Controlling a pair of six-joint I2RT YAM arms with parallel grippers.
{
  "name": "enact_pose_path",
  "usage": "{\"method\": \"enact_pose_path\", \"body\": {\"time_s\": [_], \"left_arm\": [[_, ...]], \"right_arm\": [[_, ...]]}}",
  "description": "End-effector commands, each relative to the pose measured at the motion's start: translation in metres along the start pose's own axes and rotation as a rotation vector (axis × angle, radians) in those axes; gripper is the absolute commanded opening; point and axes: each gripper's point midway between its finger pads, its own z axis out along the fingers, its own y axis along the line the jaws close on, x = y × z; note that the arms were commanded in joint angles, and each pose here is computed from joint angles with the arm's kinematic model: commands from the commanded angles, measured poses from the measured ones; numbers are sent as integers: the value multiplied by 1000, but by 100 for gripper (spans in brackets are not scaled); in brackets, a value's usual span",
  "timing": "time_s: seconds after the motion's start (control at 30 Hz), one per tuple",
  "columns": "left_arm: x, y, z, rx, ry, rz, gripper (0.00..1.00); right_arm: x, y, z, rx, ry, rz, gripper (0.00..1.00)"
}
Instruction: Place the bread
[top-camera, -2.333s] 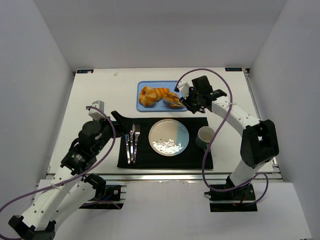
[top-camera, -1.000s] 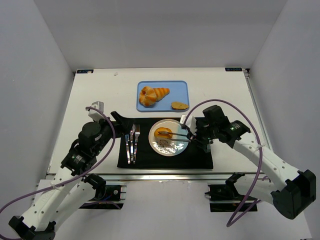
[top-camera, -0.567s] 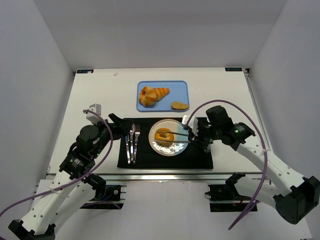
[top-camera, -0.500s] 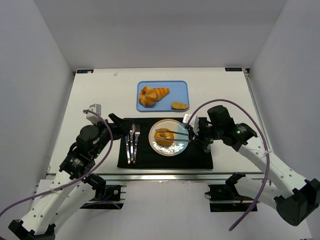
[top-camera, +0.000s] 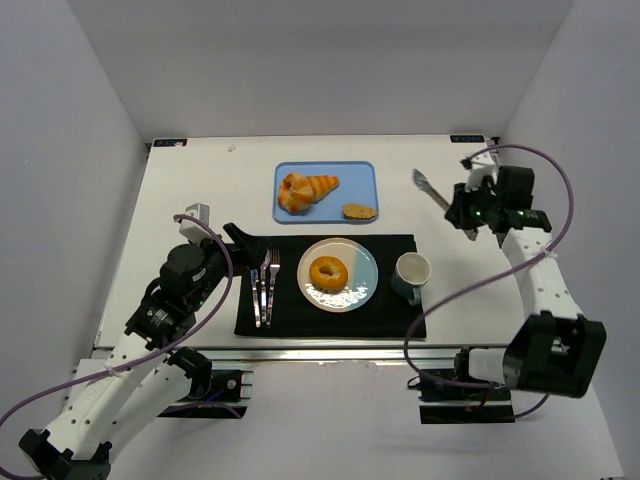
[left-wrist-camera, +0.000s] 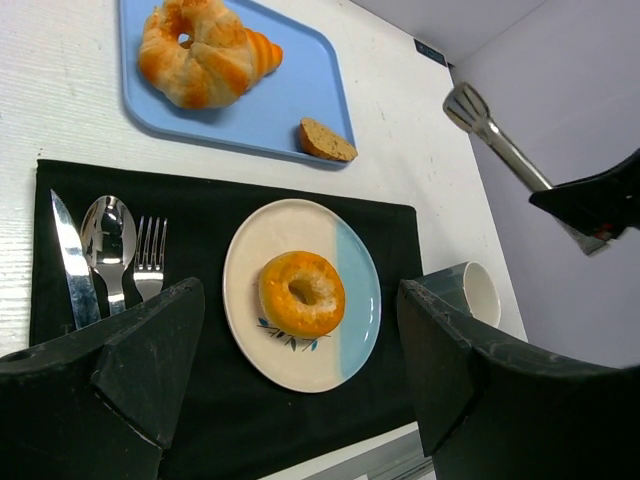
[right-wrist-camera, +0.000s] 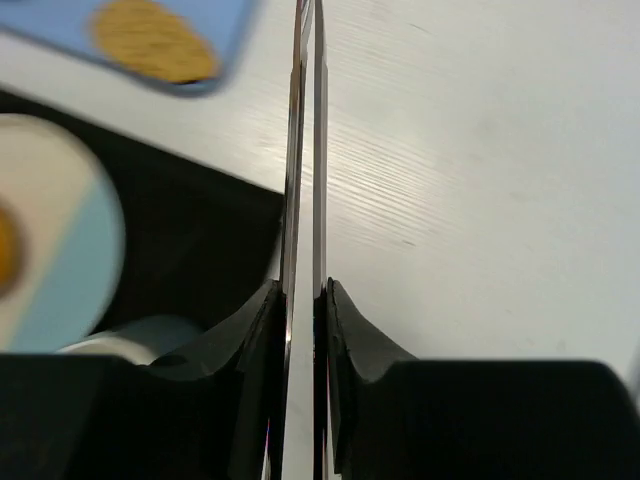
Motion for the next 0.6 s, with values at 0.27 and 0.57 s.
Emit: {"method": "enact_pose_path", "body": {"time_s": [0.27, 0.57], "left_arm": [[-2, -4, 3, 23, -18, 3, 88], [1, -4, 6, 25, 1, 12, 88]], "right_arm": [[136, -103, 27, 298, 167, 211, 36], [188, -91, 33, 232, 345, 215, 72]]}}
